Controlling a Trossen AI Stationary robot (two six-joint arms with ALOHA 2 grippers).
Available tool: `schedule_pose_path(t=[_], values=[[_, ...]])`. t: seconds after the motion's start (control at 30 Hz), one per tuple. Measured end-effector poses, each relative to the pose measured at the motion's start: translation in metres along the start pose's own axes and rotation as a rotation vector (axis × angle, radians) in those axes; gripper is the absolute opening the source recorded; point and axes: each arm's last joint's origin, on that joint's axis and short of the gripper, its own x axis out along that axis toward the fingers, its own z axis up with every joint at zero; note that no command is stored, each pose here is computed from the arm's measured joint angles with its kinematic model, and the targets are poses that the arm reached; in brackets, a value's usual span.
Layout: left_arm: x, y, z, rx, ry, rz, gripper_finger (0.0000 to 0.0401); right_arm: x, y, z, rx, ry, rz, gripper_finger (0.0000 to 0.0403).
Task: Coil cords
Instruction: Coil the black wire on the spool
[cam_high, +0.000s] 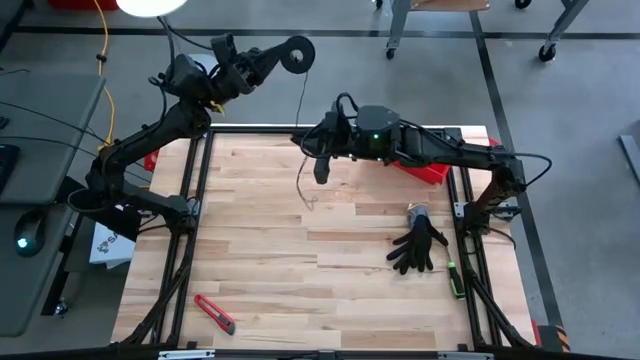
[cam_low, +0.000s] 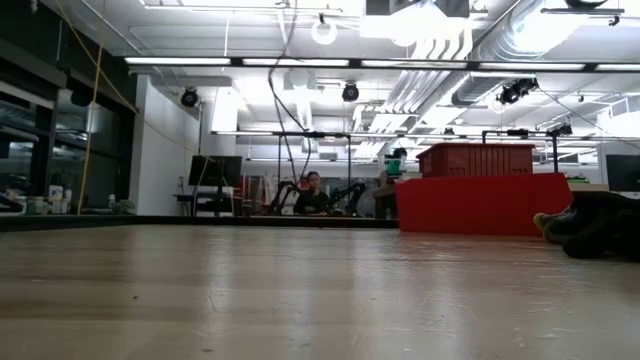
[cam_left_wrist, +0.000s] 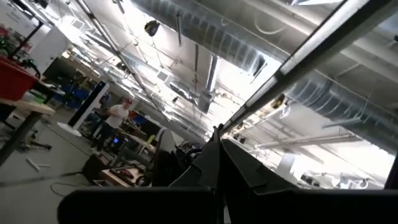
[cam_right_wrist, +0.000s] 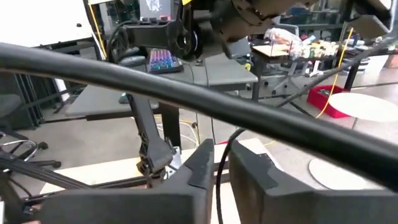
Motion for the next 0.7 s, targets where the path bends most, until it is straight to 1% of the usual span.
schedule_pose_path(t=[0.1, 0.17, 0.27, 0.4, 0.53, 0.7], values=[[0.0, 0.0, 0.0, 0.017, 0.011, -0.01, 0.0001, 0.0, -0.003, 0.0, 0.001, 0.0, -0.025, 0.007], [0.0, 0.0, 0.0, 0.055, 0.031, -0.03, 0.0001, 0.0, -0.006, -0.001, 0.001, 0.012, -0.041, 0.0087], [-0.001, -0.001, 0.0, 0.105, 0.062, -0.06, 0.0001, 0.001, -0.01, -0.003, 0.04, 0.035, -0.057, 0.0103], [-0.002, -0.002, -0.001, 0.138, 0.096, -0.1, 0.0001, 0.0, -0.012, -0.007, 0.038, 0.068, -0.081, 0.0108], [-0.007, -0.008, 0.001, 0.181, 0.118, -0.143, 0.0001, 0.0, -0.013, -0.006, 0.036, 0.067, -0.09, 0.0108], [-0.02, -0.008, -0.001, 0.198, 0.125, -0.122, 0.0001, 0.0, -0.013, -0.007, 0.033, 0.073, -0.09, 0.0108]])
